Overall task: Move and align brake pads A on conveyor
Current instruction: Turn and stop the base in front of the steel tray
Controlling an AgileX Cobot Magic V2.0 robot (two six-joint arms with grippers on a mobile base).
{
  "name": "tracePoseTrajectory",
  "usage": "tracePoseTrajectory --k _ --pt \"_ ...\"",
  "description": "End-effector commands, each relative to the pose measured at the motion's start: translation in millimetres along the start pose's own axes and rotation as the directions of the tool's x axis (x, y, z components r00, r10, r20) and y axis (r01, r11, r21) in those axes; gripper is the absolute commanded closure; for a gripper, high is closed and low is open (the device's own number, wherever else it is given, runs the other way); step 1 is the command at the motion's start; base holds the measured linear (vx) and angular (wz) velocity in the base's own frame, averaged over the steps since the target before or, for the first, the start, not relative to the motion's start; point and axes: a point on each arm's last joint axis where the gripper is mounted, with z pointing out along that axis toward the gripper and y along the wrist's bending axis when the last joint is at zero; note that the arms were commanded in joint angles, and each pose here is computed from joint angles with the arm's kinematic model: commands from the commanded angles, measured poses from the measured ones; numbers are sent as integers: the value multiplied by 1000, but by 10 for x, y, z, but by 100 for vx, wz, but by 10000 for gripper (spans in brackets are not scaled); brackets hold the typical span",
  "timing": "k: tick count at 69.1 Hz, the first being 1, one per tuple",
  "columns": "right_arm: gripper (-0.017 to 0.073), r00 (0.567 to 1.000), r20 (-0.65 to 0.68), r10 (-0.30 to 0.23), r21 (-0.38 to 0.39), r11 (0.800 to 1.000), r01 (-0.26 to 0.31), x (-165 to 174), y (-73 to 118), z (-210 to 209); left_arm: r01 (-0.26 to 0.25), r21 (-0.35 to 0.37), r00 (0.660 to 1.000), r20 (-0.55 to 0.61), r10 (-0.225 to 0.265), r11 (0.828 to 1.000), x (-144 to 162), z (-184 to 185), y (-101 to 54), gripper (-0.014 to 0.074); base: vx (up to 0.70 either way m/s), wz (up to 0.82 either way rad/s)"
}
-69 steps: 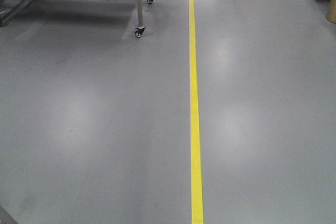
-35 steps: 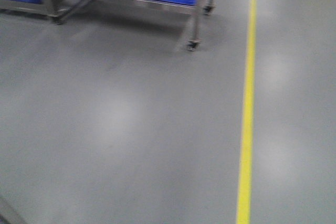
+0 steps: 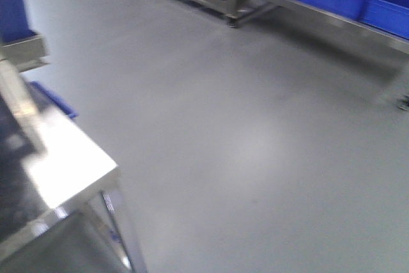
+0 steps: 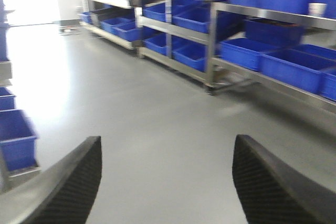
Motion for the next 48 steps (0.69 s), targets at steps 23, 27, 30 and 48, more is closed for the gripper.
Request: tracePoseTrajectory --k 23,27,30,48 --pt "63 997 81 -10 26 1000 8 -138 -22 -15 5 11 997 81 -6 1000 -130 -16 -10 113 21 85" --pt "63 997 81 -10 26 1000 8 -138 -22 -15 5 11 997 81 -6 1000 -130 -16 -10 113 19 76" --pt "63 997 81 -10 26 1000 8 -138 -22 -15 5 11 997 81 -6 1000 -130 -16 -10 113 19 76" --pt "63 997 81 -10 26 1000 8 -138 -22 -15 5 11 997 81 -6 1000 -130 -16 -10 113 17 75"
